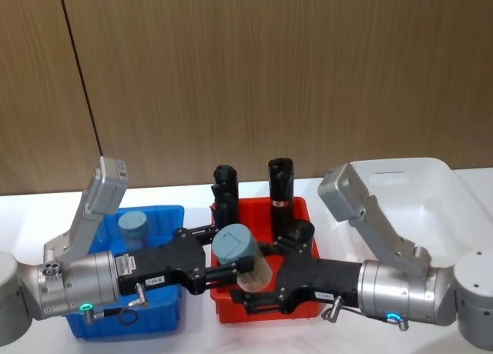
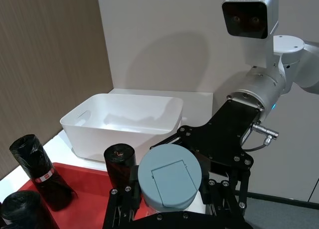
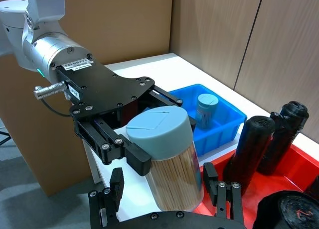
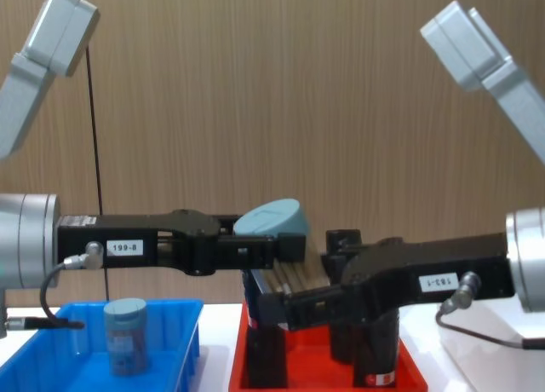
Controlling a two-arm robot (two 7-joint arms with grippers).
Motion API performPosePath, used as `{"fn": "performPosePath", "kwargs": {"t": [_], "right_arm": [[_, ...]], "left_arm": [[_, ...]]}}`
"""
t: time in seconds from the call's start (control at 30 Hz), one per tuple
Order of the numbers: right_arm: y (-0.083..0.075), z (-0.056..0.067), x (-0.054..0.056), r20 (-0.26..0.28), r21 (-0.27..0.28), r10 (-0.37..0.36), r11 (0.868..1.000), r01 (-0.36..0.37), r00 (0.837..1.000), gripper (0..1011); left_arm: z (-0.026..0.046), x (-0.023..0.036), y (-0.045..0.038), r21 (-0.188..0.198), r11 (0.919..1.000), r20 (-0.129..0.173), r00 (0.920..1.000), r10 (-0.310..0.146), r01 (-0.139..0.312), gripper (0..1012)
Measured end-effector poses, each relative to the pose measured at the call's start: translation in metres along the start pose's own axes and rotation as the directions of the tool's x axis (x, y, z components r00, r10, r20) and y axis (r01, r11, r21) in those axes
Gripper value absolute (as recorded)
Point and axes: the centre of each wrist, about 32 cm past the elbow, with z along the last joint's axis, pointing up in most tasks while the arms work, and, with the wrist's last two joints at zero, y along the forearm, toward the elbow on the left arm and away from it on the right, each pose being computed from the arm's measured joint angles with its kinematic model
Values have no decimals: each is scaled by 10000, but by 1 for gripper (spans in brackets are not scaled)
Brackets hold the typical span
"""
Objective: Pick the cotton swabs from the blue box and place them into the white box.
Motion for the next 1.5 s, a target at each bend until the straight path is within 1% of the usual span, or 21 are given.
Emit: {"fn": "performPosePath", "kwargs": {"t": [0.5,0.67,0.73,0.8,0.83,0.9,0.93,1.23,1.3,1.4,1.43,1.5], "right_arm": [[80,-42,8,34,-47,-72,10000,72,10000,1002],[94,-56,20,39,-54,-116,9999,117,9999,915],[98,-61,24,40,-54,-125,9999,125,9999,849],[100,-64,28,43,-47,-129,9999,129,9999,814],[102,-66,31,42,-34,-123,9999,123,9999,761],[104,-69,32,33,-29,-108,9999,108,9999,723],[107,-72,33,30,-27,-86,10000,86,10000,670],[107,-78,46,19,6,14,10000,-14,10000,659],[106,-79,48,15,10,55,10000,-55,10000,659],[104,-80,49,-8,37,89,10000,-89,10000,659],[103,-81,50,-9,33,91,10000,-91,10000,659],[99,-82,51,-9,32,93,10000,-93,10000,658]], "left_arm": [[0,0,0,0,10000,0,10000,1,-1,660],[0,0,0,0,10000,0,10000,0,0,660],[0,0,0,1,10000,0,10000,0,0,660],[0,0,0,0,10000,0,10000,0,0,660],[0,0,0,0,10000,0,10000,-4,4,660],[0,0,0,0,10000,0,10000,-10,10,660],[0,0,0,0,10000,0,10000,-10,10,660],[0,0,0,-2,10000,-2,10000,-11,11,660],[0,0,0,0,10000,0,10000,-1,1,683],[0,0,0,0,10000,0,10000,0,0,752],[0,0,0,0,10000,0,10000,0,0,805],[0,0,0,0,10000,0,10000,1,-1,837]]}}
